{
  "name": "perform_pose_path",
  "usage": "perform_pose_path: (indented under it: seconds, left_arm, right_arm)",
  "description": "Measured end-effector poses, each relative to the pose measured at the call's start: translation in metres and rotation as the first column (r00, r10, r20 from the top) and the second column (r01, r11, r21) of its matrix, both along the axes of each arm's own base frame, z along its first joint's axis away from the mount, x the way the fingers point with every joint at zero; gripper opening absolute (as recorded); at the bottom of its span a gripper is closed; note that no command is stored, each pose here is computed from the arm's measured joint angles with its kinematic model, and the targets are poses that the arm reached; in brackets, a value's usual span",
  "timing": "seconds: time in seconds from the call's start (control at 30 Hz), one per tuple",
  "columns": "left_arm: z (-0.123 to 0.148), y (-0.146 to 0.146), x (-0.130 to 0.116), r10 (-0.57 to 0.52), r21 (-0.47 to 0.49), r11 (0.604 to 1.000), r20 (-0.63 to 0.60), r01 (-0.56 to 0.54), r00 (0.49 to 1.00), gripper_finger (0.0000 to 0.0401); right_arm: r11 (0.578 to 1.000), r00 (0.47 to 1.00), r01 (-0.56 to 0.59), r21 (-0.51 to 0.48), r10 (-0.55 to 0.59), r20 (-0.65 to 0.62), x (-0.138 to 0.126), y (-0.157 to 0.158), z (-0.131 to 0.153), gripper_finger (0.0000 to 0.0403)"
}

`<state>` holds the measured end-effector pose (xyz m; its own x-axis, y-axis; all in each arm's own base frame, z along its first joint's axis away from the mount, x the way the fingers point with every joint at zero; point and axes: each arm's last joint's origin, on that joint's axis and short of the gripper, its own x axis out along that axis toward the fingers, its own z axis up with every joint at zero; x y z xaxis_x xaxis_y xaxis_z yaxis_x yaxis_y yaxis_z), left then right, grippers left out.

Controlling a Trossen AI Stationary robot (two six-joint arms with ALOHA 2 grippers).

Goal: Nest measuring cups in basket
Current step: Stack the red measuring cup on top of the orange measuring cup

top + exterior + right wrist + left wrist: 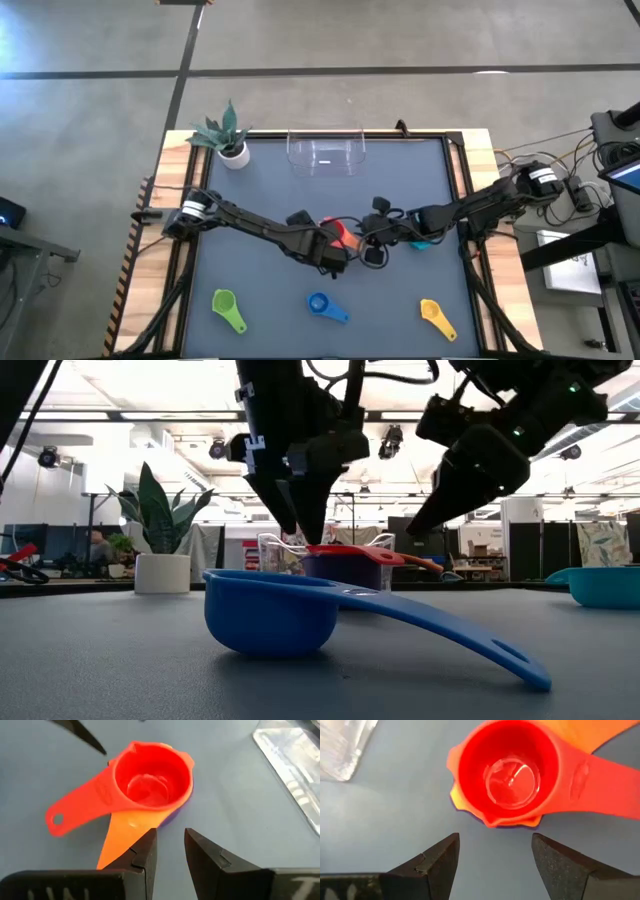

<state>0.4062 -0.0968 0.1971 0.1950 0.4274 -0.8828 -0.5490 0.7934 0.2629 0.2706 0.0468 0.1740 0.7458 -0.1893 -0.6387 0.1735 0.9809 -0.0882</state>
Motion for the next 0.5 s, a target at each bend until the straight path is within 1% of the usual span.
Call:
perform_pose_path:
  seconds: [0.1,0.2,0.4,0.5]
  left_arm:
    - [0.003,-0.002,-0.002,-0.001,0.013,1.000,0.007,0.001,1.000,0.0231]
    - [0.000,-0.007,-0.004,0.005,0.013,1.000,0.010,-0.005,1.000,0.0231]
    - [-0.013,-0.019,-0.011,0.034,-0.009,0.999,0.028,-0.034,0.999,0.0231]
    - [-0.015,-0.026,-0.016,0.050,-0.018,0.999,0.042,-0.050,0.998,0.0231]
  right_arm:
    - [0.999,0.999,0.031,-0.011,-0.032,-0.007,-0.006,-0.002,-0.007,0.0087]
    - [0.998,0.998,0.058,-0.021,-0.059,-0.026,-0.008,-0.004,-0.015,0.0083]
    - [0.998,0.997,0.062,-0.017,-0.063,-0.042,-0.004,-0.004,-0.024,0.0079]
    - [0.998,0.997,0.063,-0.017,-0.064,-0.047,-0.003,-0.004,-0.026,0.0082]
